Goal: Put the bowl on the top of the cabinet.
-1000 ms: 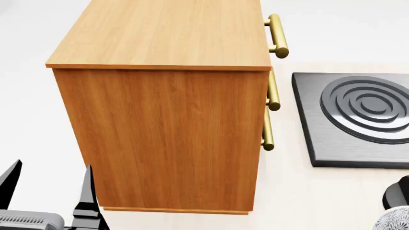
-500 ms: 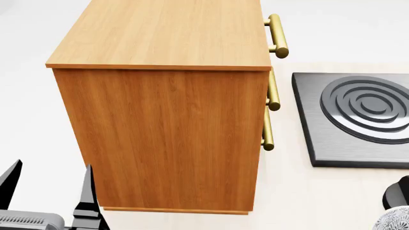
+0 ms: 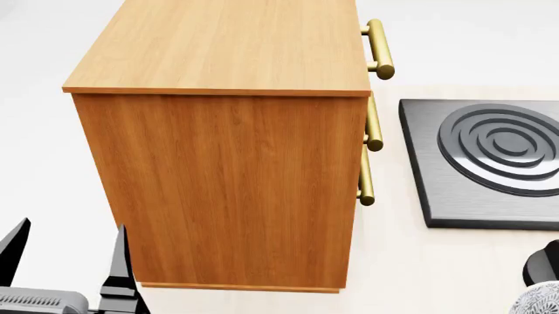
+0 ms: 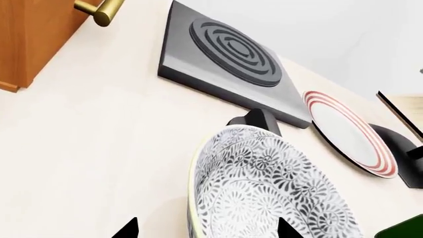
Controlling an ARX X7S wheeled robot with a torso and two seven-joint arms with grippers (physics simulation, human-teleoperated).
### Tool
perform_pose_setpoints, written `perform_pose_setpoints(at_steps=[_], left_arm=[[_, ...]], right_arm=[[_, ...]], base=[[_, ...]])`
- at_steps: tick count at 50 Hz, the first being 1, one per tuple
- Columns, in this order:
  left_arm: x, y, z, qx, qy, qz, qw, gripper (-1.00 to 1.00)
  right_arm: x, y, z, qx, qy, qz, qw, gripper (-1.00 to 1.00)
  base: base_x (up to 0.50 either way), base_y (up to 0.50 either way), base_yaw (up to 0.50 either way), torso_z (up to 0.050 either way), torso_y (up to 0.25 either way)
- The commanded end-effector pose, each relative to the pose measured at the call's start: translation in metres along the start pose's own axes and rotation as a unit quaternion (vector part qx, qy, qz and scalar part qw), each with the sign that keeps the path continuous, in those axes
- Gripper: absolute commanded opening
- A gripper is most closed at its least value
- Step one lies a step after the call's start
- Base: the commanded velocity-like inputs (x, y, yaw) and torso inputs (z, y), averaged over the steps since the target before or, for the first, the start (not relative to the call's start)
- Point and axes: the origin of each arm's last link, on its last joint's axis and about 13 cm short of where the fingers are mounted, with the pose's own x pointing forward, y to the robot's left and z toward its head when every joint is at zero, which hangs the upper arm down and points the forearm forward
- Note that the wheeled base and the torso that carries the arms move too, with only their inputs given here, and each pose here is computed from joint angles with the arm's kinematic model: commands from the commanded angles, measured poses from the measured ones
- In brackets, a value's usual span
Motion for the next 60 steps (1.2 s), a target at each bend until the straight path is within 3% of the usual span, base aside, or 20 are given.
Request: perform_pose_setpoints(at_steps=[1, 60], left_arm=[[0.0, -0.0001, 0.0002, 0.0, 0.0, 0.0, 1.0, 1.0], [0.0, -0.0003, -0.0003, 0.0, 0.001, 0.0, 1.0, 1.0]], right_arm=[[0.0017, -0.0004, 0.0, -0.001, 0.0, -0.003, 1.0, 1.0], [0.0101, -0.0002, -0.0047, 0.003, 0.01, -0.009, 1.0, 1.0]], base=[[0.0, 0.0, 0.0, 0.0, 0.0], [0.0, 0.0, 0.0, 0.0, 0.0]])
